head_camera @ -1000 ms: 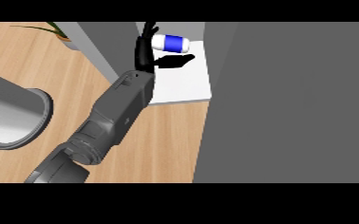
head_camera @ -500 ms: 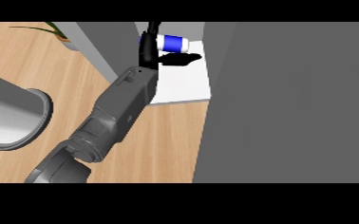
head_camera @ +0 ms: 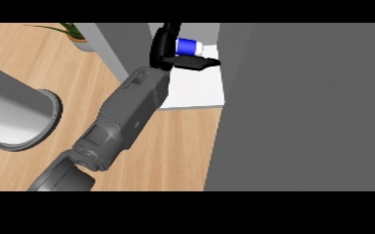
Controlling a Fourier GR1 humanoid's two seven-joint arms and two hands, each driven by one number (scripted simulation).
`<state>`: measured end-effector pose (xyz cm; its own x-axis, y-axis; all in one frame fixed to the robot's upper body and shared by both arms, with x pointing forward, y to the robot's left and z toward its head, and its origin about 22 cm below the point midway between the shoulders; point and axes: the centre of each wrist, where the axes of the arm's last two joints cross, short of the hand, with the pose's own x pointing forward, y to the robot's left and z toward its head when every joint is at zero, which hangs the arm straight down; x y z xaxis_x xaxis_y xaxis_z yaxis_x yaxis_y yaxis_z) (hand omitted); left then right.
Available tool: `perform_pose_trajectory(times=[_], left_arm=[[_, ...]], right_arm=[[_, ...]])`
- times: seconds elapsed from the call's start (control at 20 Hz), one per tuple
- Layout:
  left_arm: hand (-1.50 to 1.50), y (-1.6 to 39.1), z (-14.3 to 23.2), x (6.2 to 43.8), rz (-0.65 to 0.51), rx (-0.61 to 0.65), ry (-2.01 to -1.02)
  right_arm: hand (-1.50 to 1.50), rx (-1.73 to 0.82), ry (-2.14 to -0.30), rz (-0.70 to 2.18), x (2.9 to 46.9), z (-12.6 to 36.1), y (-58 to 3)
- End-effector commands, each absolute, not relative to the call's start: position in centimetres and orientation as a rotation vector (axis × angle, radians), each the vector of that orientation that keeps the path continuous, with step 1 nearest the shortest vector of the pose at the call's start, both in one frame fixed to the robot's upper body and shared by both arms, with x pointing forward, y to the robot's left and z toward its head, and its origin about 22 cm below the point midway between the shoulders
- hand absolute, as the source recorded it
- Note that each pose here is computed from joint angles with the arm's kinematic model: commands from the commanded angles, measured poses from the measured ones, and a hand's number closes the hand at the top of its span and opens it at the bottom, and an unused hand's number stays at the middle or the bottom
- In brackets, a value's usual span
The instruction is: Pick up the bottled water, place it into the cabinet and close the cabinet
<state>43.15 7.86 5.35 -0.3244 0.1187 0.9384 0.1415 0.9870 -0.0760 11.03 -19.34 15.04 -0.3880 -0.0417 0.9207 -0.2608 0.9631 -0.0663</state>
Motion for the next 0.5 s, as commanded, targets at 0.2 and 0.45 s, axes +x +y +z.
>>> perform_pose_trajectory(times=[0.2,0.45], left_arm=[[-1.50,7.3,3.2,40.3,0.038,-0.324,-1.879],[1.50,6.6,2.7,37.7,0.025,-0.395,-1.846]], right_arm=[[-1.50,0.218,-1.985,0.244,9.2,16.1,-19.9],[-1.50,0.205,-1.968,0.243,8.8,16.6,-19.2]])
